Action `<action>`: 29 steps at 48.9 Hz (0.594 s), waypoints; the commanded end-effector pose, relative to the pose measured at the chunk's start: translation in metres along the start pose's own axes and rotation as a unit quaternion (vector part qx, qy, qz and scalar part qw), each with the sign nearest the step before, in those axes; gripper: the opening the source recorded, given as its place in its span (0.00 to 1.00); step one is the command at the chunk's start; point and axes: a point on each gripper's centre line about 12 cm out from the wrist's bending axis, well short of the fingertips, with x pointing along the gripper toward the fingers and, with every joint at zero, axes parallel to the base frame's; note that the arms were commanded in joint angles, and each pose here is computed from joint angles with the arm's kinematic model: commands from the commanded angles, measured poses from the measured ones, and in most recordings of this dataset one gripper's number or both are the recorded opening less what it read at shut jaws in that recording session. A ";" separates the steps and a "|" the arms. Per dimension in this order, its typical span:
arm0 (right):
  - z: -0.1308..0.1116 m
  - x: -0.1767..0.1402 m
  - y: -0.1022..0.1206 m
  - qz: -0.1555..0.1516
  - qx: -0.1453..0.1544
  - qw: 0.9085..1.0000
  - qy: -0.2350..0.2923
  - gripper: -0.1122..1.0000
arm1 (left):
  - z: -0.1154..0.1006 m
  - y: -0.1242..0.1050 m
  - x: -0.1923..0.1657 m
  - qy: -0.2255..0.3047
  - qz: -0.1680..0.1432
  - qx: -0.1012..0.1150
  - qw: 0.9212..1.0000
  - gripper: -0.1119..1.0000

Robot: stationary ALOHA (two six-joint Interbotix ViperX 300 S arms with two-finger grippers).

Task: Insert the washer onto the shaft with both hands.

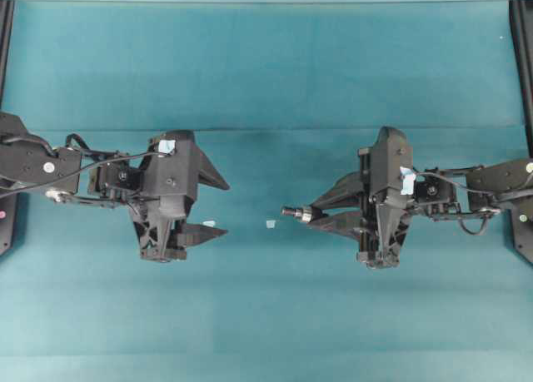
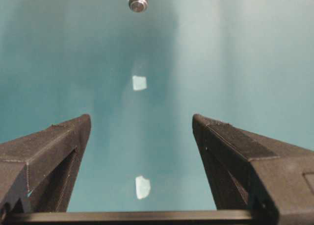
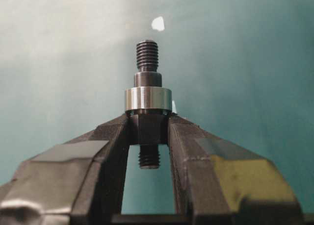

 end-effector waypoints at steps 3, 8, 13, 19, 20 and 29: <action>0.010 0.001 0.003 0.005 -0.004 1.000 -0.016 0.10 | 0.008 0.000 -0.005 -0.015 0.000 0.002 1.000 0.93; 0.010 0.001 0.003 0.005 -0.004 1.000 -0.015 0.10 | 0.008 -0.001 -0.005 -0.015 -0.001 0.002 1.000 0.93; 0.009 0.001 0.003 0.005 -0.005 1.000 -0.015 0.10 | 0.008 0.000 -0.005 -0.015 0.000 0.002 1.000 0.93; 0.010 0.001 0.004 0.006 -0.004 1.000 -0.015 0.10 | 0.008 0.000 -0.005 -0.015 0.000 0.001 1.000 0.93; 0.009 0.001 0.003 0.005 -0.003 1.000 -0.015 0.10 | 0.008 0.000 -0.005 -0.015 0.000 0.001 1.000 0.93; 0.010 0.001 0.003 0.005 -0.003 1.000 -0.015 0.10 | 0.008 0.000 -0.005 -0.015 0.000 0.001 1.000 0.93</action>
